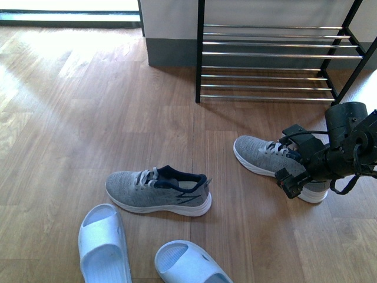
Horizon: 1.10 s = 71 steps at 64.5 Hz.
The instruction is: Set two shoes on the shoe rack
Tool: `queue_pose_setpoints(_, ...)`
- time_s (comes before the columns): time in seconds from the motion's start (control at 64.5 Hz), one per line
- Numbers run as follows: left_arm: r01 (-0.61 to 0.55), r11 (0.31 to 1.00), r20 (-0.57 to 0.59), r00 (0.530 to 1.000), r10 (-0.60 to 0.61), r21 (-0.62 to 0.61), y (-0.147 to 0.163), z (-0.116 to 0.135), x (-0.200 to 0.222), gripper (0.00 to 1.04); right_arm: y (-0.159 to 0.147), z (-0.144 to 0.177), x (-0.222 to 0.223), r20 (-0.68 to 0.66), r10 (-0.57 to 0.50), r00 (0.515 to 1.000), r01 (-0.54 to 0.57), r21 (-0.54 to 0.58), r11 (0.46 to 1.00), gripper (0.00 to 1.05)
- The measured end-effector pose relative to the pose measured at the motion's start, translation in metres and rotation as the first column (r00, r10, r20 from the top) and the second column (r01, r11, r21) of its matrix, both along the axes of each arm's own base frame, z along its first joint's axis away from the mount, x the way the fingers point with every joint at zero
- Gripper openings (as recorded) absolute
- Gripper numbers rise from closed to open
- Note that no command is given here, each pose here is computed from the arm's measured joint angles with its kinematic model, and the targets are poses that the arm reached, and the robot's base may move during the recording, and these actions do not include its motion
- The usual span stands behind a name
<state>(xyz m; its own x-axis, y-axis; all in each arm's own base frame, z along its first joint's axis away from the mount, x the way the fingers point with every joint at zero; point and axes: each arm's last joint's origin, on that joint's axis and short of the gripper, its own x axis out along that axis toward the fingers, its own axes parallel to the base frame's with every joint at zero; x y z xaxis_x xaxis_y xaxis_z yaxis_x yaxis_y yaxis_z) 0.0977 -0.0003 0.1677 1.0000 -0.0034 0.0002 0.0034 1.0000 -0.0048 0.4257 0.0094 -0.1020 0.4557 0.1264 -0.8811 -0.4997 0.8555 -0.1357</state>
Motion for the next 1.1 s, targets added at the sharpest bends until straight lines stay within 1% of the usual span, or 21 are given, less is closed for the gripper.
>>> queue_pose_setpoints(0.124, 0.0, 1.0, 0.0, 1.0, 0.0, 0.0, 0.0, 0.0, 0.0, 0.95, -0.002, -0.006, 0.007, 0.048, -0.03, 0.998, 0.031, -0.013, 0.999, 0.96)
queue_pose_setpoints(0.31, 0.0, 1.0, 0.0, 1.0, 0.0, 0.0, 0.0, 0.0, 0.0, 0.95, -0.001, -0.009, 0.012, 0.027, -0.033, 0.999, 0.033, -0.01, 0.999, 0.95)
queue_pose_setpoints(0.356, 0.0, 1.0, 0.0, 1.0, 0.0, 0.0, 0.0, 0.0, 0.0, 0.95, 0.0, -0.01, 0.014, 0.03, -0.039, 0.999, 0.039, -0.002, 0.999, 0.87)
queue_pose_setpoints(0.387, 0.0, 1.0, 0.0, 1.0, 0.0, 0.0, 0.0, 0.0, 0.0, 0.95, 0.001, -0.01, 0.015, 0.032, -0.04, 0.999, 0.04, 0.0, 0.999, 0.84)
queue_pose_setpoints(0.511, 0.0, 1.0, 0.0, 1.0, 0.0, 0.0, 0.0, 0.0, 0.0, 0.95, 0.004, -0.011, 0.015, 0.028, -0.039, 0.999, 0.038, 0.008, 0.999, 0.61)
queue_pose_setpoints(0.542, 0.0, 1.0, 0.0, 1.0, 0.0, 0.0, 0.0, 0.0, 0.0, 0.95, 0.004, -0.011, 0.015, 0.027, -0.039, 0.999, 0.039, 0.011, 0.999, 0.57)
queue_pose_setpoints(0.604, 0.0, 1.0, 0.0, 1.0, 0.0, 0.0, 0.0, 0.0, 0.0, 0.95, 0.006, -0.012, 0.015, 0.027, -0.041, 0.999, 0.041, 0.015, 0.999, 0.47)
queue_pose_setpoints(0.697, 0.0, 1.0, 0.0, 1.0, 0.0, 0.0, 0.0, 0.0, 0.0, 0.95, 0.007, -0.013, 0.012, 0.024, -0.035, 0.999, 0.035, 0.02, 0.999, 0.31)
queue_pose_setpoints(0.728, 0.0, 1.0, 0.0, 1.0, 0.0, 0.0, 0.0, 0.0, 0.0, 0.95, 0.008, -0.014, 0.011, 0.024, -0.034, 0.999, 0.034, 0.021, 0.999, 0.28)
queue_pose_setpoints(0.759, 0.0, 1.0, 0.0, 1.0, 0.0, 0.0, 0.0, 0.0, 0.0, 0.95, 0.008, -0.014, 0.009, 0.023, -0.032, 0.999, 0.032, 0.022, 0.999, 0.21)
queue_pose_setpoints(0.868, 0.0, 1.0, 0.0, 1.0, 0.0, 0.0, 0.0, 0.0, 0.0, 0.95, 0.011, -0.013, 0.003, 0.024, -0.037, 0.999, 0.036, 0.041, 0.999, 0.03)
queue_pose_setpoints(0.899, 0.0, 1.0, 0.0, 1.0, 0.0, 0.0, 0.0, 0.0, 0.0, 0.95, 0.011, -0.012, 0.002, 0.027, -0.04, 0.999, 0.038, 0.047, 0.998, 0.01)
queue_pose_setpoints(1.023, 0.0, 1.0, 0.0, 1.0, 0.0, 0.0, 0.0, 0.0, 0.0, 0.95, 0.015, -0.003, -0.009, 0.049, -0.072, 0.996, 0.067, 0.093, 0.993, 0.01)
queue_pose_setpoints(1.1, 0.0, 1.0, 0.0, 1.0, 0.0, 0.0, 0.0, 0.0, 0.0, 0.95, 0.015, 0.012, -0.019, 0.079, -0.111, 0.991, 0.101, 0.124, 0.987, 0.01)
